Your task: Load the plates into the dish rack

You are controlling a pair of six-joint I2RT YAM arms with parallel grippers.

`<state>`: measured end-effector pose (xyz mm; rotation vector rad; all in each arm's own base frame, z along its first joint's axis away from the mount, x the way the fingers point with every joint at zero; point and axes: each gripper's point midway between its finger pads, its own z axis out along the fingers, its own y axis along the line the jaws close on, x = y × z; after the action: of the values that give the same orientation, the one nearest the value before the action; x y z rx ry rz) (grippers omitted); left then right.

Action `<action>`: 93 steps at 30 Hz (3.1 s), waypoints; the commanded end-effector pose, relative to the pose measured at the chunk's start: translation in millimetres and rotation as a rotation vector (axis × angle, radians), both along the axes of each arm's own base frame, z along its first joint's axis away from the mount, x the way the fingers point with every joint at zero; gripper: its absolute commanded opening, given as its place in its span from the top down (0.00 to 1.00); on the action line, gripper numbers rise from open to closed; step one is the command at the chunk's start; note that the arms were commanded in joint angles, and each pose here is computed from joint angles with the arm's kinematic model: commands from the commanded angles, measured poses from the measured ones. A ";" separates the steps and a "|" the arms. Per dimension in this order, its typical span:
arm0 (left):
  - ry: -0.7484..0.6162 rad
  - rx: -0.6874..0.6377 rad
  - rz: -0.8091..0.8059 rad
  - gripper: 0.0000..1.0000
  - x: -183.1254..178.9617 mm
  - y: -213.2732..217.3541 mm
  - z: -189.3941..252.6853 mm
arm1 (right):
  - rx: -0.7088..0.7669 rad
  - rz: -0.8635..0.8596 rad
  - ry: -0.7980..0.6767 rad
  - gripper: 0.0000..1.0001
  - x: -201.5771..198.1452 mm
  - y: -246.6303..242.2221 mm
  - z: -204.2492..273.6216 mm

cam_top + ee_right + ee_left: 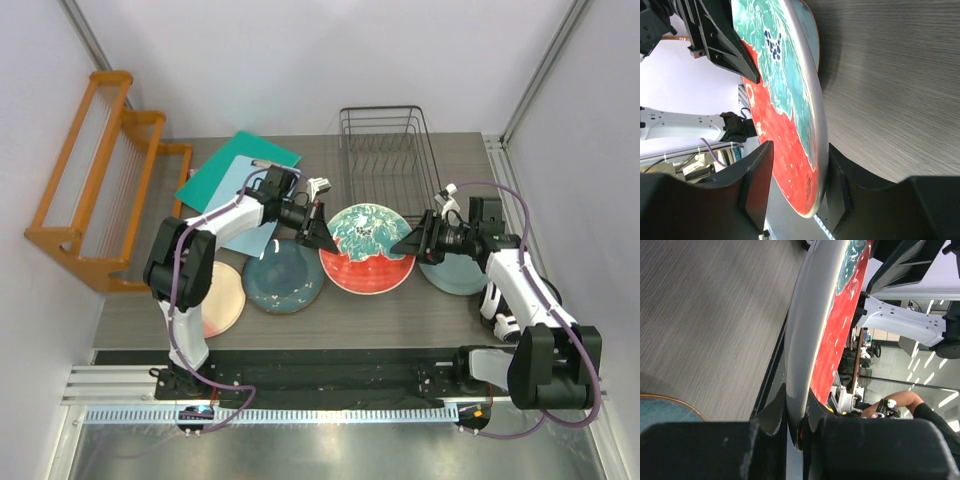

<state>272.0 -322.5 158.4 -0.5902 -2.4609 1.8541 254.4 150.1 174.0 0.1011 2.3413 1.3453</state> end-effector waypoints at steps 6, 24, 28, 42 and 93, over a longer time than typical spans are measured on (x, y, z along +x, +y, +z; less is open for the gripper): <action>-0.015 -0.200 -0.141 1.00 -17.8 -7.1 51.2 | 0.089 0.046 -0.030 0.50 14.7 11.5 9.4; -0.382 0.316 0.288 0.40 78.0 86.7 21.7 | -0.091 0.050 -0.285 0.99 51.8 -28.1 113.5; -0.584 0.605 0.472 0.36 125.8 160.8 34.6 | -0.244 -0.109 -0.417 0.99 115.6 -59.1 159.9; -0.678 0.892 0.644 0.30 116.3 220.6 29.3 | -0.760 -0.803 -0.721 0.99 298.5 -166.4 234.7; -0.684 1.007 0.724 0.30 88.0 249.9 25.9 | -1.113 -0.566 -0.707 0.18 278.2 -91.3 179.4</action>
<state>358.6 -92.1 156.3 -0.3819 -3.7188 0.2788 579.4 48.2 258.2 -0.0767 2.0197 -0.4193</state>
